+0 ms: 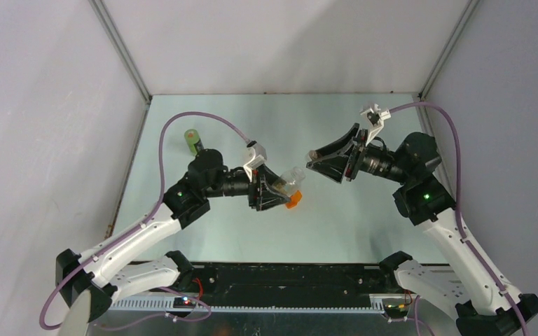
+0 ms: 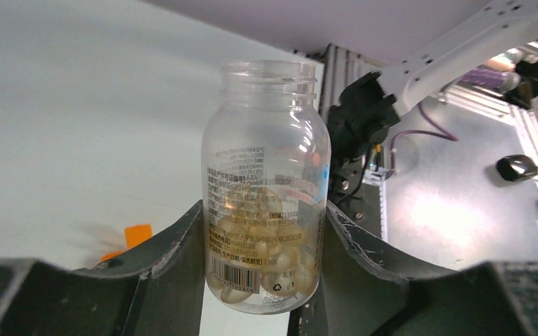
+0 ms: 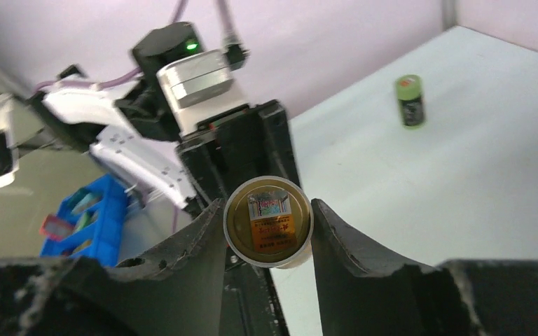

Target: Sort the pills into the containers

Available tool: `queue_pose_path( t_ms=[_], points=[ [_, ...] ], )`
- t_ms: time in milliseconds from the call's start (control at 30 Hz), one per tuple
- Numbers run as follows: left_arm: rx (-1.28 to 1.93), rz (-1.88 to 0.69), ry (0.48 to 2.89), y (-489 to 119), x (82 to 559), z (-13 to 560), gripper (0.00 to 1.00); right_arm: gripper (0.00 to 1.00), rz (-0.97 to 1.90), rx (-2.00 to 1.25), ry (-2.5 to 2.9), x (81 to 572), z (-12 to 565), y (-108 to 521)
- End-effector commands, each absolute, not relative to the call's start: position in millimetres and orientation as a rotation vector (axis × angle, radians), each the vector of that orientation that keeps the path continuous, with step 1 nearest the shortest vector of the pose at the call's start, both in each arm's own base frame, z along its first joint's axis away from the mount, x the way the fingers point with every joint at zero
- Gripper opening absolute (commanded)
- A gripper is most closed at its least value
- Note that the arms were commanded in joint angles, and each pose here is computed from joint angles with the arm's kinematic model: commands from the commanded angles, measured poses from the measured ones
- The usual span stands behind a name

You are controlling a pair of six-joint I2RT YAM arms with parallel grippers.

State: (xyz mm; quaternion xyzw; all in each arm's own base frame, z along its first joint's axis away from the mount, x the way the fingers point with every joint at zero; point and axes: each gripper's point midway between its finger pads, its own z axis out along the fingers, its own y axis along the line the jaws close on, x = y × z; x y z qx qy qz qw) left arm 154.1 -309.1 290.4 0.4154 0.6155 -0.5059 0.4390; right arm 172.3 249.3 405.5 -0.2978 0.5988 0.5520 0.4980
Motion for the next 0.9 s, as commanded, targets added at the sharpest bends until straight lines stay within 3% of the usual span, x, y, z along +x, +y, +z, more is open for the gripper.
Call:
queue_pose_path(
  t_ms=[0,200,367,867],
  points=[
    [0.987,-1.071,1.629,-296,177,268,0.0,0.36,1.098,-0.472,1.573,220,393,228],
    [0.976,-0.835,1.844,-286,199,215,0.0,0.36,0.706,-0.117,1.86,275,315,177],
    [1.018,-0.741,1.911,-287,200,185,0.0,0.35,0.487,0.063,1.993,290,237,145],
    [1.219,-0.489,2.018,-290,206,111,0.0,0.37,0.288,0.182,2.281,292,78,132]
  ],
)
